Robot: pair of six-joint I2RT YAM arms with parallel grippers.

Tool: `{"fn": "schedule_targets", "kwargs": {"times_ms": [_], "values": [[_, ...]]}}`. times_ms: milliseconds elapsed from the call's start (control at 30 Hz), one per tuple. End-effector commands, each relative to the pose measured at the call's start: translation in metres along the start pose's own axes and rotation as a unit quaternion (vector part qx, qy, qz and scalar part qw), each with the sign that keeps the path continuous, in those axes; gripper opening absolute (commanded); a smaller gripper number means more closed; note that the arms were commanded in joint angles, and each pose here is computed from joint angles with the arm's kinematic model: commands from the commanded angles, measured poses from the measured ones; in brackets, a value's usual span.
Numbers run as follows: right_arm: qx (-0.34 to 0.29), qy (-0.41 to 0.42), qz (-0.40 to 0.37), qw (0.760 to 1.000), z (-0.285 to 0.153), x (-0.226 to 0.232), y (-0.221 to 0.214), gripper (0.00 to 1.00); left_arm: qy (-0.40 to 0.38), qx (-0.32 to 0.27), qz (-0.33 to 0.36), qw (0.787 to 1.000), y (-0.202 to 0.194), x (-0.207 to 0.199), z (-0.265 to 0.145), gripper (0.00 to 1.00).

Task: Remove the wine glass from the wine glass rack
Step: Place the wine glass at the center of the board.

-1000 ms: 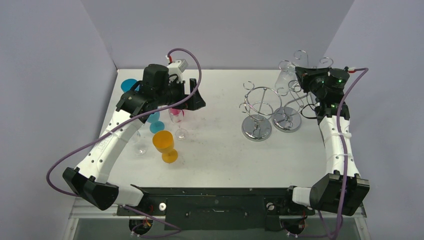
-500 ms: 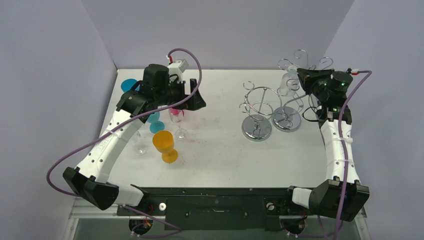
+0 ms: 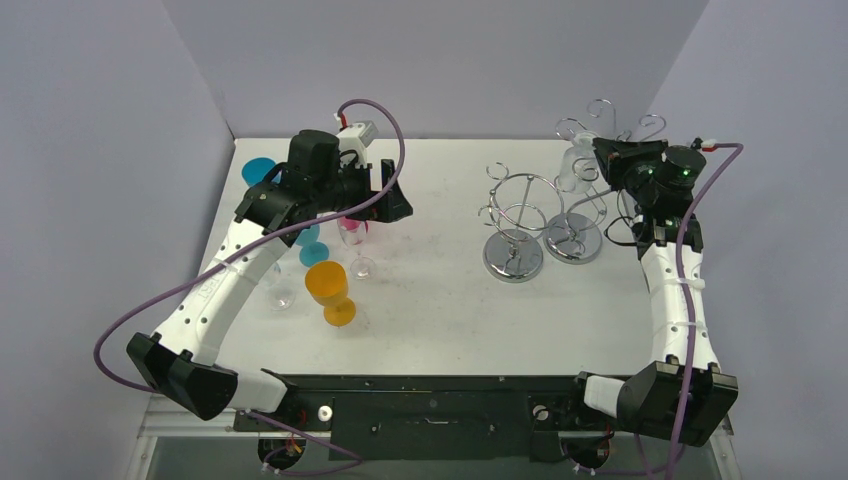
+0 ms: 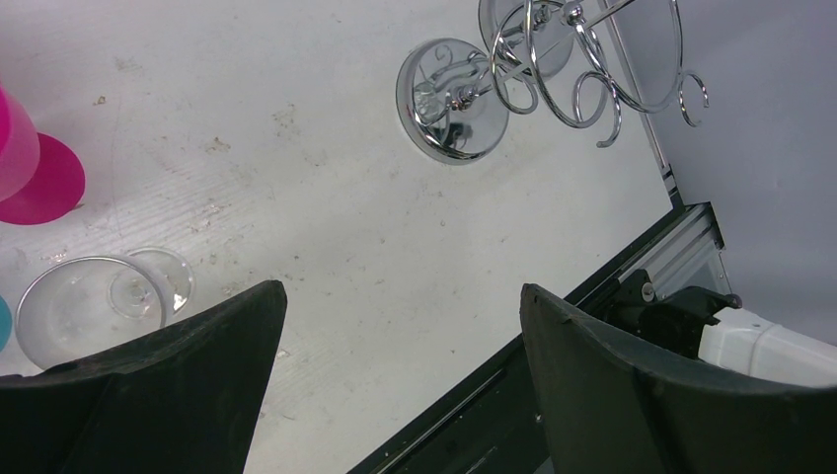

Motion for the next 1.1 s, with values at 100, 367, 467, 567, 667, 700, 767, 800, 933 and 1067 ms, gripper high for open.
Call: {"fn": "schedule_targets", "kwargs": {"times_ms": [100,367,467,567,667,700,767,800,933,1067], "values": [[-0.026,0.111,-0.016,0.993,-0.018,0.055,0.012,0.0,-0.018,-0.022,0.014,1.0,0.01,-0.007,-0.002,0.86],[-0.018,0.135,0.001,0.991,-0.022,0.069,0.006,0.0,-0.017,-0.023,0.013,0.999,0.01,-0.007,-0.003,0.86],[-0.01,0.143,0.007,0.99,-0.022,0.074,0.0,0.0,-0.018,-0.024,0.013,0.999,0.01,-0.007,-0.003,0.86],[-0.001,0.149,0.013,0.989,-0.021,0.078,-0.007,0.0,-0.019,-0.023,0.012,0.999,0.01,-0.007,-0.003,0.86],[0.005,0.154,0.017,0.988,-0.021,0.082,-0.013,0.0,-0.017,-0.025,0.012,0.999,0.01,-0.007,-0.003,0.86],[0.007,0.155,0.018,0.988,-0.021,0.083,-0.014,0.0,-0.017,-0.025,0.012,0.999,0.01,-0.007,-0.004,0.86],[0.01,0.157,0.021,0.987,-0.021,0.085,-0.017,0.0,-0.018,-0.025,0.012,0.999,0.01,-0.007,-0.004,0.86],[0.014,0.158,0.023,0.987,-0.021,0.086,-0.02,0.0,-0.018,-0.024,0.011,0.999,0.009,-0.007,-0.004,0.86],[0.015,0.158,0.025,0.987,-0.022,0.085,-0.023,0.0,-0.017,-0.025,0.011,0.999,0.009,-0.008,-0.004,0.86],[0.017,0.172,0.023,0.985,-0.025,0.093,-0.025,0.0,-0.017,-0.024,0.011,0.999,0.009,-0.007,-0.004,0.86]]}}
Point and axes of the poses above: each gripper's point midway between its finger pads, its own z axis out along the fingers, its own x axis along the line the jaws close on, y = z × x, the point moved 3 cm from there along -z, back along the fingers, and after that the axes turned 5 degrees about -z, right-handed, at the moved point
